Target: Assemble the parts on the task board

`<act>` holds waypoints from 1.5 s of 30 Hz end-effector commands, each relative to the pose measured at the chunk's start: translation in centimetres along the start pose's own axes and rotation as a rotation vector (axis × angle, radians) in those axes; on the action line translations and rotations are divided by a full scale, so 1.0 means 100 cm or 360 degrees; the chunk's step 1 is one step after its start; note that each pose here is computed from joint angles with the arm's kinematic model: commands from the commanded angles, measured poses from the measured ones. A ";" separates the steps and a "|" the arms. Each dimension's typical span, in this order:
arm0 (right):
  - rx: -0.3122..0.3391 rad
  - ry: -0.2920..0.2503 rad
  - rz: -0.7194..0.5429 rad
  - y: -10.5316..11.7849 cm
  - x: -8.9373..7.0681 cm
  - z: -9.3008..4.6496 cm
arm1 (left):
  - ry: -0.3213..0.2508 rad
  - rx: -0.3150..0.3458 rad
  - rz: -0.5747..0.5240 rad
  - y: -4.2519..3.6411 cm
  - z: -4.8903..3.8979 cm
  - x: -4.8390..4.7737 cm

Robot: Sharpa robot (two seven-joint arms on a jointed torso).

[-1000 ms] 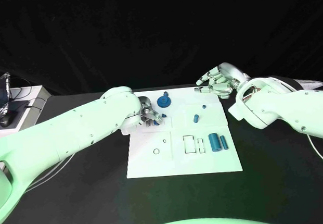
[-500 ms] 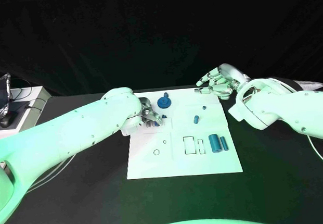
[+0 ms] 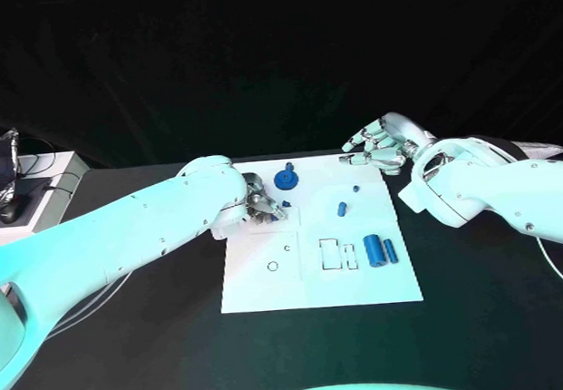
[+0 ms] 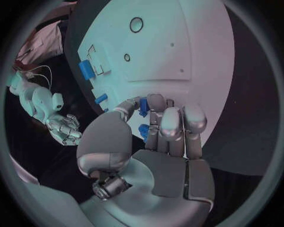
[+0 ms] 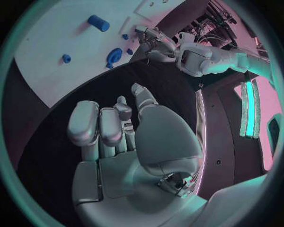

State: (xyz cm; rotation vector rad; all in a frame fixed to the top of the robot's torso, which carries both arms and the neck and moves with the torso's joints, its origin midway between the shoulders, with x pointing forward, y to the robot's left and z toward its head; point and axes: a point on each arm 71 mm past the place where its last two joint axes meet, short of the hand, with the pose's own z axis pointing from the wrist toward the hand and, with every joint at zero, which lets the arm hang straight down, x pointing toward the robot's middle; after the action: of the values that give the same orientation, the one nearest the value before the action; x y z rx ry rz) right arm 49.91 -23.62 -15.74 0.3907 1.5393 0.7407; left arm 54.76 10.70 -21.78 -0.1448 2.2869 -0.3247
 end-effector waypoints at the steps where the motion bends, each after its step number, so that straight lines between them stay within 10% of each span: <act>1: -0.0014 0.0021 -0.0015 0.001 0.001 0.000 | 0.0047 -0.0067 0.0032 0.0068 0.0034 0.0084; 45: -0.0006 0.0021 -0.0009 -0.002 0.001 -0.002 | -0.0039 0.0047 -0.0097 0.0094 -0.0166 -0.0038</act>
State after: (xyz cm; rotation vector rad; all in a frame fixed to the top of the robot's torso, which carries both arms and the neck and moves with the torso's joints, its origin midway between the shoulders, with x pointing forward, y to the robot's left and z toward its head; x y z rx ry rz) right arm 49.88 -23.89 -15.93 0.3932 1.5434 0.7347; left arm 54.02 12.18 -20.71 -0.2035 2.2515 -0.3784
